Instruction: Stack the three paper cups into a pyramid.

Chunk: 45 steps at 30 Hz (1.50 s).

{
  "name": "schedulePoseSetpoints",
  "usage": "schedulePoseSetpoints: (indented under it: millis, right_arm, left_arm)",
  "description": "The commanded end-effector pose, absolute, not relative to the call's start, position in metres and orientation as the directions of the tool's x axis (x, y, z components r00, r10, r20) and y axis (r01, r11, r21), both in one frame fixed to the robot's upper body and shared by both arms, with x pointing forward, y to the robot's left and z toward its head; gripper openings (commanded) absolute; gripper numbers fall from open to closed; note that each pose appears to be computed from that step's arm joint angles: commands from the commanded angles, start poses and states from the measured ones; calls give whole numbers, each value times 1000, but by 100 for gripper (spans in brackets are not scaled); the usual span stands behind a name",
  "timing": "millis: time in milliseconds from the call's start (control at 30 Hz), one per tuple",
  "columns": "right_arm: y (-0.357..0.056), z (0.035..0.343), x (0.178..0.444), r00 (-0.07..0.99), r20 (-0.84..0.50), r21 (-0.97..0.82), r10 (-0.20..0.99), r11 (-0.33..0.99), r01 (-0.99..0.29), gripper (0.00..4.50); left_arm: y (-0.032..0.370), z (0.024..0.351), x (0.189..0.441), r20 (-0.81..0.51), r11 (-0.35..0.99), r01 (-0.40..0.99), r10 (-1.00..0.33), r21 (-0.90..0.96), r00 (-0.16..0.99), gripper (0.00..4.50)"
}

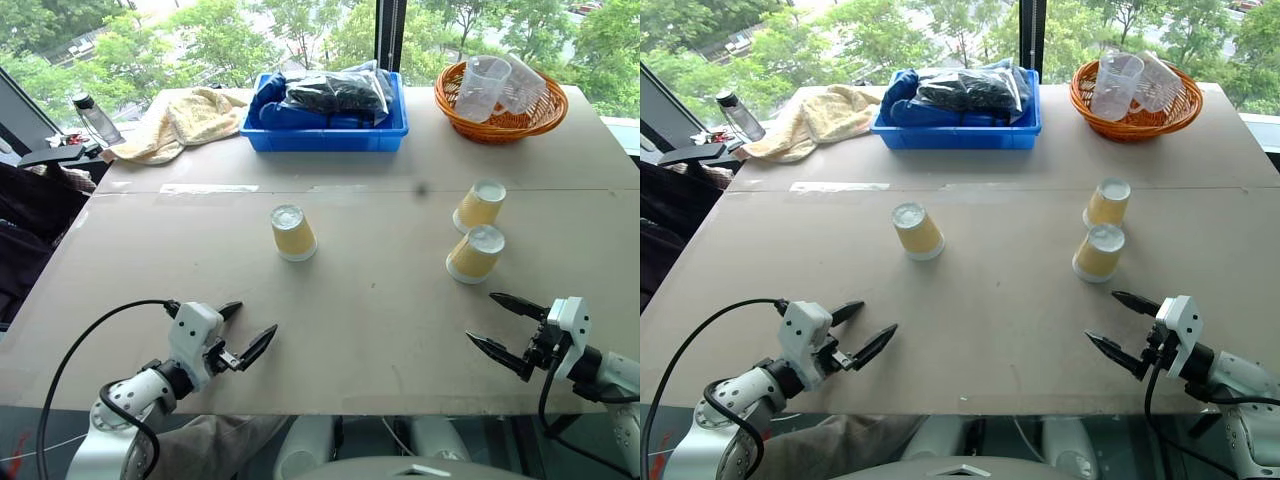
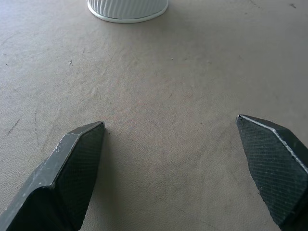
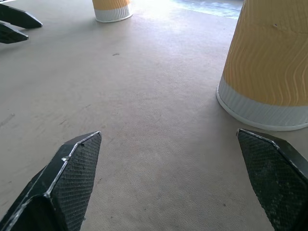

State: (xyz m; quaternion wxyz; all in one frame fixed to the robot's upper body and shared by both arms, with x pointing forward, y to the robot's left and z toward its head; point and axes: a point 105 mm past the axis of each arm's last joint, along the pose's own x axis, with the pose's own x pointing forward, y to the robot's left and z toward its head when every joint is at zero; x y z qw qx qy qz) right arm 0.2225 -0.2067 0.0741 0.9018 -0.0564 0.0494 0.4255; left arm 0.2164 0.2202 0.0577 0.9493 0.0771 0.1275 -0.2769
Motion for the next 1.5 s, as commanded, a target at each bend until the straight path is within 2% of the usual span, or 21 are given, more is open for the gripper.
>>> schedulePoseSetpoints:
  millis: [33,600,800,1033,1200,1400,1500]
  right_arm:
    - [-205,84,223,622,-107,-101,776,614,-783,445]
    - [-203,86,228,622,-97,-118,777,612,-782,445]
    - [-197,88,224,587,-79,-90,805,581,-809,445]
    - [-180,100,218,527,-30,-76,849,524,-848,445]
    - [-160,122,214,484,63,-62,873,488,-871,445]
    - [-133,154,217,439,166,-87,883,456,-886,445]
    - [-128,159,219,435,171,-106,884,456,-884,445]
  left_arm:
    - [214,53,212,-292,816,575,-537,58,792,450]
    - [222,57,221,-254,821,568,-538,57,804,450]
    - [218,64,228,-211,826,561,-541,49,814,450]
    - [213,79,252,-152,837,542,-527,79,836,450]
    - [209,90,273,-100,844,528,-520,94,848,450]
    - [185,104,313,13,867,492,-495,78,869,450]
    - [169,109,326,43,854,516,-519,67,854,450]
